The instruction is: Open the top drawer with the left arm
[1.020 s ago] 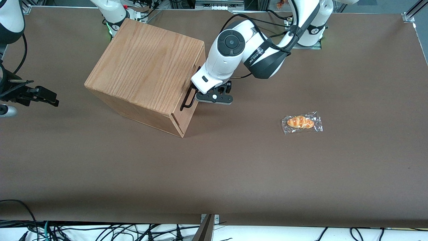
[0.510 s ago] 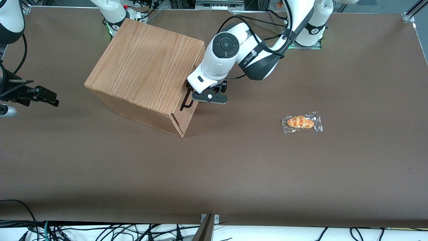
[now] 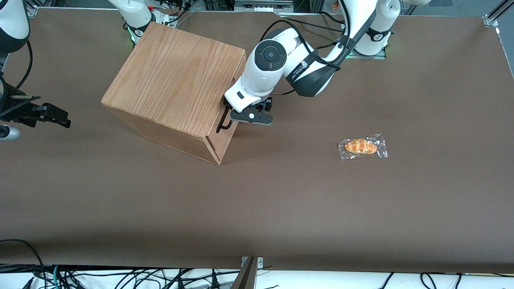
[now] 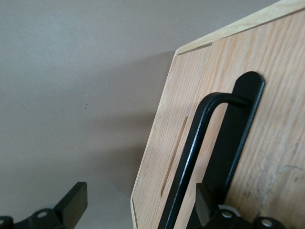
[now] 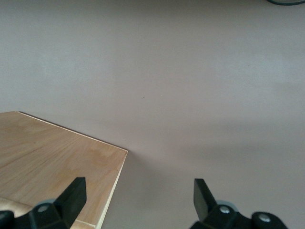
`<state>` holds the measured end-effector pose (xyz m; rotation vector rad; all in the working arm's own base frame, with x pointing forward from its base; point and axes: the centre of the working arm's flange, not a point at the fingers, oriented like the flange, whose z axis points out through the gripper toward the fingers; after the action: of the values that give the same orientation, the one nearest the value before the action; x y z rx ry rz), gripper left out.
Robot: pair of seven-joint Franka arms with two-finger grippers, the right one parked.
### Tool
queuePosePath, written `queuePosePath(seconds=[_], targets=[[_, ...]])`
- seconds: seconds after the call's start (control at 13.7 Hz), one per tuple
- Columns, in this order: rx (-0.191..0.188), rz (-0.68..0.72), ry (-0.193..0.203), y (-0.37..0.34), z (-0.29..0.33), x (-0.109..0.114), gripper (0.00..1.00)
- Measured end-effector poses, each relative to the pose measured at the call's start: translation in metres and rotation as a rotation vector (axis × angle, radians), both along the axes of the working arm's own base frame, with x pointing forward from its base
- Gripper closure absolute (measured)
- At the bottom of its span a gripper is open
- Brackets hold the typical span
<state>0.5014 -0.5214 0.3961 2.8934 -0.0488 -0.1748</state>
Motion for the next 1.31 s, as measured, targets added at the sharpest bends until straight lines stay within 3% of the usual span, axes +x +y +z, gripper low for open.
queuePosePath(seconds=[0.95, 1.31], targets=[[0.012, 0.009, 0.008, 0.006, -0.007, 0.005, 0.0], [0.009, 0.008, 0.002, 0.021, -0.007, 0.02, 0.0]])
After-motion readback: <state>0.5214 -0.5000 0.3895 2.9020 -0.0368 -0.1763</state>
